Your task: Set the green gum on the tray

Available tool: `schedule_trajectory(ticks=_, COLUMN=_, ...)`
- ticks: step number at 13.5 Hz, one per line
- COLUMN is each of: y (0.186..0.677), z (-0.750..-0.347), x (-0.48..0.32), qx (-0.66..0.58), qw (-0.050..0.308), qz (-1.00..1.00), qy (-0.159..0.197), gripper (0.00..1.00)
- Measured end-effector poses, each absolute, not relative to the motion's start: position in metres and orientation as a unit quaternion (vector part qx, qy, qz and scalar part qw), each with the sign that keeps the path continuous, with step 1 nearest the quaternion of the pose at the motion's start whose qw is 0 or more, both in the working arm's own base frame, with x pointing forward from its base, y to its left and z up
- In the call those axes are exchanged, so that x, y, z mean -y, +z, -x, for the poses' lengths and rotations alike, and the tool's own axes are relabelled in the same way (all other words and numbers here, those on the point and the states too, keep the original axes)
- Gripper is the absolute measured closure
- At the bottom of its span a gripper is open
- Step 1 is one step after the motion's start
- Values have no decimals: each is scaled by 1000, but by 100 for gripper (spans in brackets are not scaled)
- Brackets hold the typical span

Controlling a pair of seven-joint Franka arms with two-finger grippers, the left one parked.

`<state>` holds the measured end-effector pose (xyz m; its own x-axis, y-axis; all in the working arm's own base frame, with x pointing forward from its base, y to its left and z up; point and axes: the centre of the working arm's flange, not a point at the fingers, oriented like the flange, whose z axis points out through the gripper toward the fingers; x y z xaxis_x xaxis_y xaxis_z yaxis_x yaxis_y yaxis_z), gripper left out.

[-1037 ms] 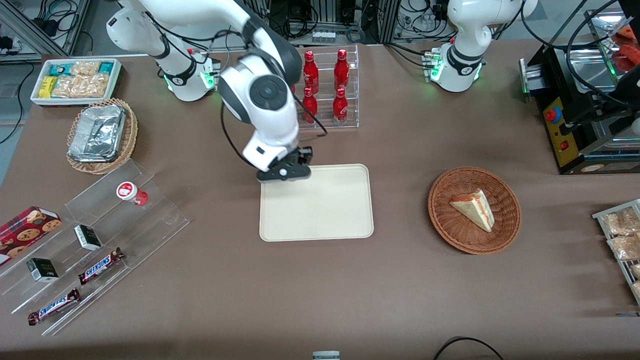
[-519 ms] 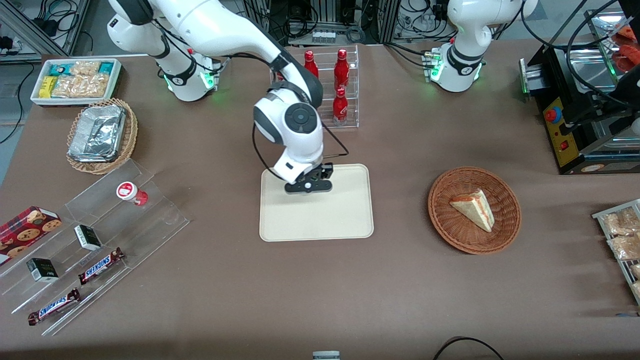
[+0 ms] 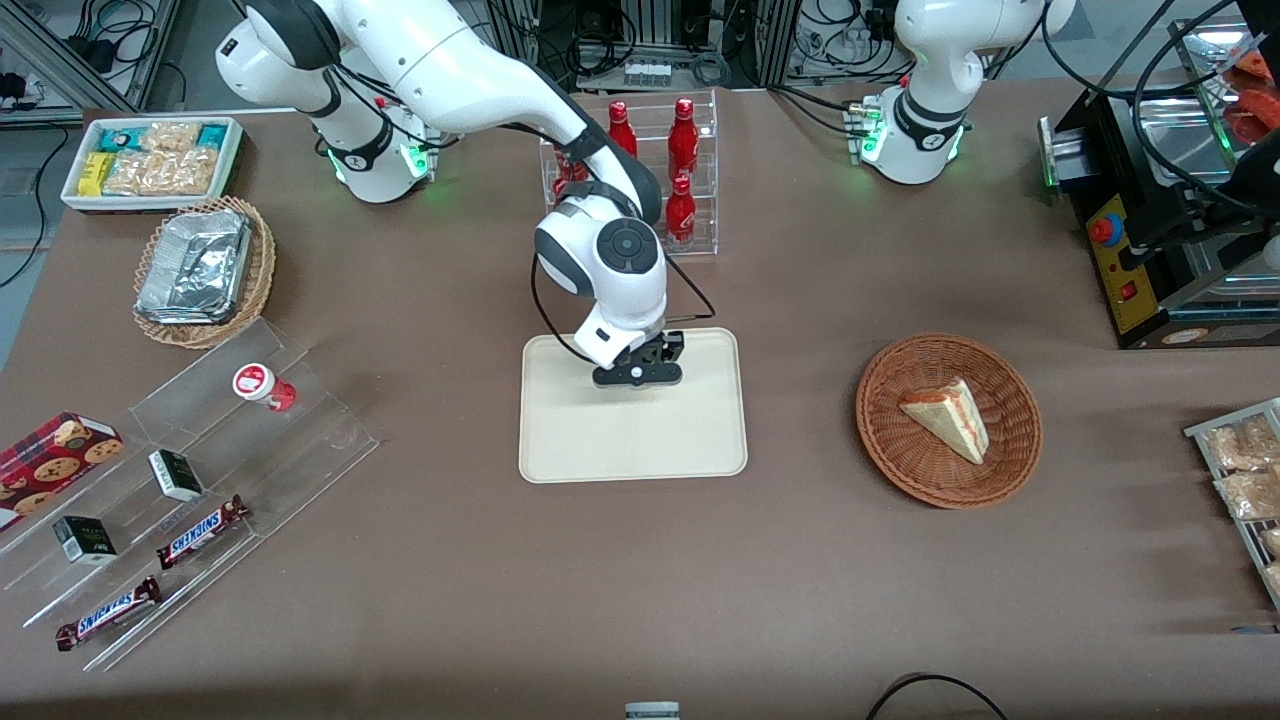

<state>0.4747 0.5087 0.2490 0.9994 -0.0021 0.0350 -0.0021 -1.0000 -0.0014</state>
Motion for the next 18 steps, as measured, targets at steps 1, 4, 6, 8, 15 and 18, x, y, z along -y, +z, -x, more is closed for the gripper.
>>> schedule_trajectory(ticks=1, y=245, z=-475, x=-508, qx=-3, qw=-2, qz=1000, qy=-16, gripper=41)
schedule_trajectory(ticks=4, y=236, z=-476, x=-507, qx=-4, qw=-4, qz=1000, qy=-16, gripper=41)
schedule_trajectory(ticks=6, y=234, z=-477, x=-507, qx=-4, qw=0, qz=1000, qy=-20, gripper=35)
schedule_trajectory(ticks=8, y=234, z=-478, x=-507, qx=-6, qw=2, qz=1000, qy=-22, gripper=16)
schedule_trajectory(ticks=15, y=346, z=-499, x=-474, qx=-43, qw=9, qz=999, qy=-28, gripper=0)
schedule_trajectory(ticks=18, y=428, z=-503, x=-410, qx=-62, qw=19, qz=997, qy=-30, gripper=0)
